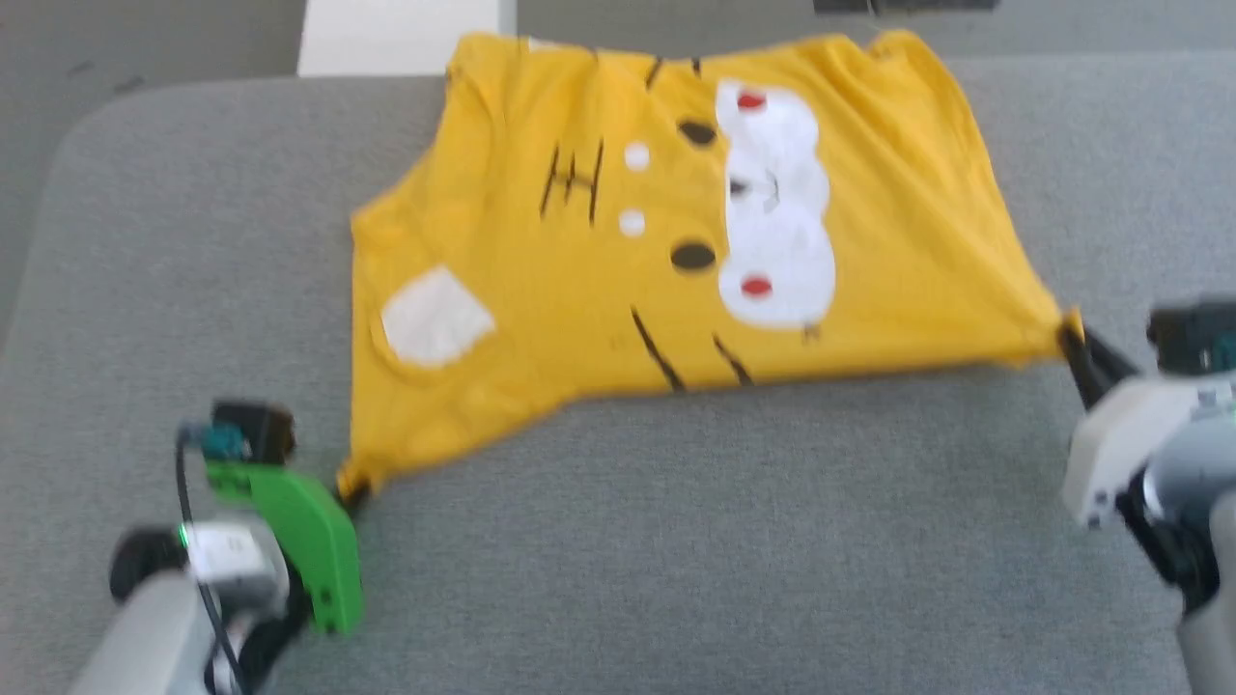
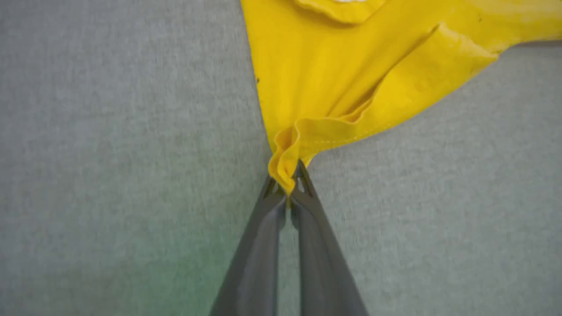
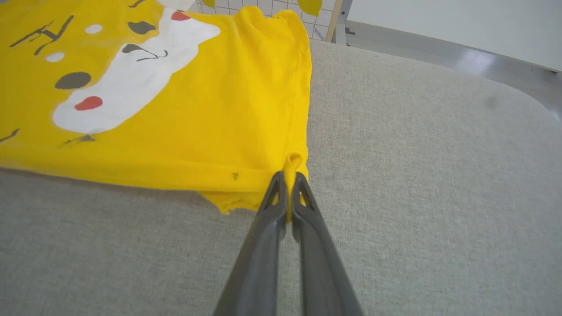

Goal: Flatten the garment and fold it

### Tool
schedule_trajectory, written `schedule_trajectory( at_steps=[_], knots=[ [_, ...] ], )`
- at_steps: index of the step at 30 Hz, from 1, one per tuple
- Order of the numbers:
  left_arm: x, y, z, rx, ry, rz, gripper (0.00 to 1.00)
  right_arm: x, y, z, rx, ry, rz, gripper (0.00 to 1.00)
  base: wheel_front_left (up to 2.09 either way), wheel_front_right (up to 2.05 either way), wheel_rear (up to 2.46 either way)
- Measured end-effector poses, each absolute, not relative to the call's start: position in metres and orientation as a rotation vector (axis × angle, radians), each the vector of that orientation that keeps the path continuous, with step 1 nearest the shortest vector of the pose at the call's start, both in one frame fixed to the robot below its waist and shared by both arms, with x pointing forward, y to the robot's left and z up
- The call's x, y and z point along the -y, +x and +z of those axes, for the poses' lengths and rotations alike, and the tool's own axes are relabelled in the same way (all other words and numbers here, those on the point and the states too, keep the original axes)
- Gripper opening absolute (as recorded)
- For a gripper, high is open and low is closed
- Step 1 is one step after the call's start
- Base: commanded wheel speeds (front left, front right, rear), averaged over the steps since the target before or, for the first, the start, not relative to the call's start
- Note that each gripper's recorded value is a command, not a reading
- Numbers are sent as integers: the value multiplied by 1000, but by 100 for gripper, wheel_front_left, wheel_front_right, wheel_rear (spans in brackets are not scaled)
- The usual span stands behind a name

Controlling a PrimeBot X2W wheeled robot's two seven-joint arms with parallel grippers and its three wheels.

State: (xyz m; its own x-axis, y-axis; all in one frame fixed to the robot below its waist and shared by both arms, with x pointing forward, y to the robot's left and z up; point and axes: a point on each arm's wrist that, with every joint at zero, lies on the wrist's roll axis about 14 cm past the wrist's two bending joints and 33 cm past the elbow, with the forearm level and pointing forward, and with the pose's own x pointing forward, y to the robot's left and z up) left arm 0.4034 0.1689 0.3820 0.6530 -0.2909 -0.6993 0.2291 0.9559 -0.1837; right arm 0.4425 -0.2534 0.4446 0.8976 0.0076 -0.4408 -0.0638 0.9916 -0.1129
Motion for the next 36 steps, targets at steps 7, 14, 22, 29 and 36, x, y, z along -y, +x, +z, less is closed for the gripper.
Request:
schedule_trajectory(
  at_steps=[7, 14, 22, 29, 36],
  knots=[
    [-166, 318, 377, -966, -152, -278, 0, 259, 385, 428, -525, -59, -21, 0, 0, 0, 0],
    [-164, 263, 371, -1063, -160, -274, 0, 263, 331, 400, -669, -27, -59, 0, 0, 0, 0],
    [-171, 292, 400, -709, -29, -231, 0, 254, 315, 402, -584, 14, -91, 0, 0, 0, 0],
    [-154, 335, 439, -324, 32, -230, 0, 239, 325, 425, -383, 5, -63, 0, 0, 0, 0],
    [-145, 384, 478, -120, 106, -258, 0, 238, 346, 450, -281, -43, -29, 0, 0, 0, 0]
  ],
)
